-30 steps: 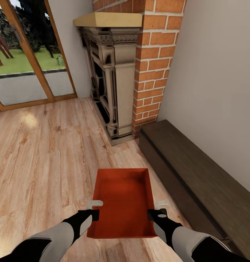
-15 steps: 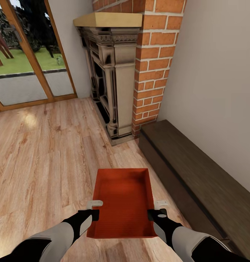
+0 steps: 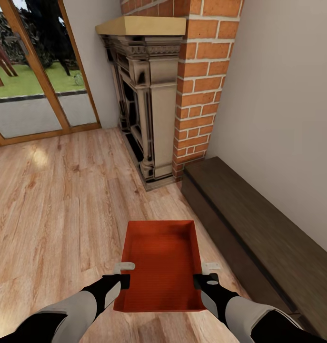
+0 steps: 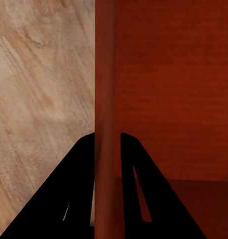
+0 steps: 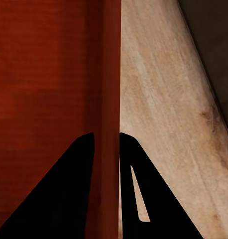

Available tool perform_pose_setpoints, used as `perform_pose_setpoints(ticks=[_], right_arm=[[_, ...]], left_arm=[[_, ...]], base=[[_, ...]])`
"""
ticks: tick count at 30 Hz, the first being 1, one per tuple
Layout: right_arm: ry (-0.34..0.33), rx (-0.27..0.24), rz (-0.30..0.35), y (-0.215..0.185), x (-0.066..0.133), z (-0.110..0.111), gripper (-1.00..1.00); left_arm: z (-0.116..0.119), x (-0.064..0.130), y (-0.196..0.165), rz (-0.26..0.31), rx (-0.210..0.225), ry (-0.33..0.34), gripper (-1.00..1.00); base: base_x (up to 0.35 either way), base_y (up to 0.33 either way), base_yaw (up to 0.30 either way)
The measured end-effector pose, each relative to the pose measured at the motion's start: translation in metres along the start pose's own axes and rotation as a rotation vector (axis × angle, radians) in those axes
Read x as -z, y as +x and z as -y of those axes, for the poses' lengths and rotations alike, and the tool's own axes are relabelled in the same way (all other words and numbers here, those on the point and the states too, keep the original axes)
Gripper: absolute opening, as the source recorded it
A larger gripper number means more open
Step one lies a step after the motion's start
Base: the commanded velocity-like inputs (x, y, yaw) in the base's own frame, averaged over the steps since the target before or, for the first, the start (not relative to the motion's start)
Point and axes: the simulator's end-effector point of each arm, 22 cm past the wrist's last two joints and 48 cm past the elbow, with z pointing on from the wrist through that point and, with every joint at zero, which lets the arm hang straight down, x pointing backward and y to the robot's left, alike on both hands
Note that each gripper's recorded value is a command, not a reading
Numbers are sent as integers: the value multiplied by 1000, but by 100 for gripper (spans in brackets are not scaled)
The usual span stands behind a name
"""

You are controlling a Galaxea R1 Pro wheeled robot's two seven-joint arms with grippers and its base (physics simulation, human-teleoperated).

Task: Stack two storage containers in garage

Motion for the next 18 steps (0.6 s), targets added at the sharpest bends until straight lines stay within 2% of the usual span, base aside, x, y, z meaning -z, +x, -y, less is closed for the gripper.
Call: perform_pose_setpoints(ticks=[18], right_arm=[[2, -2, 9, -4, 2, 0, -100]], left_arm=[[0, 2, -4, 9, -1, 0, -100]], base=[[0, 0, 0]])
